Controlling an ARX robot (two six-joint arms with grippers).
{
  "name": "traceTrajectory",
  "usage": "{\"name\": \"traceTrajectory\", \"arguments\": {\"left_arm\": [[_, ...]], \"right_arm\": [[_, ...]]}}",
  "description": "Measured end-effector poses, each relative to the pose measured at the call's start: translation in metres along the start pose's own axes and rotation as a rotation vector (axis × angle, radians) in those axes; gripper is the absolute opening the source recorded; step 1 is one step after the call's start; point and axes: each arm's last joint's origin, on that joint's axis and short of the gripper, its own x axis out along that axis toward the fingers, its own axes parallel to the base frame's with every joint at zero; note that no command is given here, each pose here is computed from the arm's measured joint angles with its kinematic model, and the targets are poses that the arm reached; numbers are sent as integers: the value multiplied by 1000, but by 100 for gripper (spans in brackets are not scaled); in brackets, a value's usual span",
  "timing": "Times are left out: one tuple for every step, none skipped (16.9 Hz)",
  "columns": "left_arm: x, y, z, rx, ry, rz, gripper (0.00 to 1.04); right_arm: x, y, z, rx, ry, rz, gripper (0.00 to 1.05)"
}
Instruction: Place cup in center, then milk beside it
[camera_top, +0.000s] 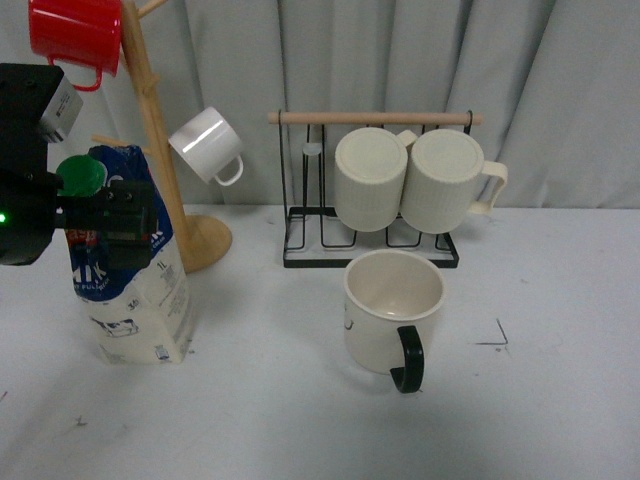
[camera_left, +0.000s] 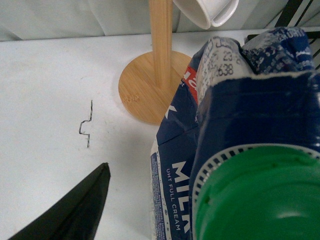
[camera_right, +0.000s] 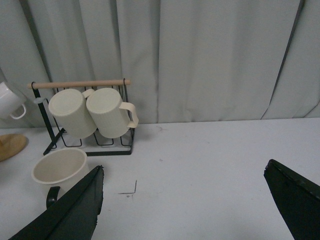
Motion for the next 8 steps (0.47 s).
{"name": "traceTrajectory", "arguments": {"left_arm": [[1, -1, 0, -3, -2, 1, 78], [1, -1, -1, -10, -2, 2, 66], [1, -1, 0, -17, -4, 1, 56], [1, -4, -1, -14, -2, -12, 31], [1, -6, 0, -20, 3, -23, 12], [1, -7, 1, -27, 6, -24, 5], [1, -8, 3, -30, 8, -23, 4], [-1, -12, 5, -24, 11, -24, 4]], "right_arm": [[0, 0, 0, 0, 0, 0, 98], [0, 0, 0, 0, 0, 0, 98], [0, 0, 0, 0, 0, 0, 98], [0, 0, 0, 0, 0, 0, 98], [0, 0, 0, 0, 0, 0, 98], [0, 0, 0, 0, 0, 0, 98], [0, 0, 0, 0, 0, 0, 98], [0, 0, 0, 0, 0, 0, 98]]}}
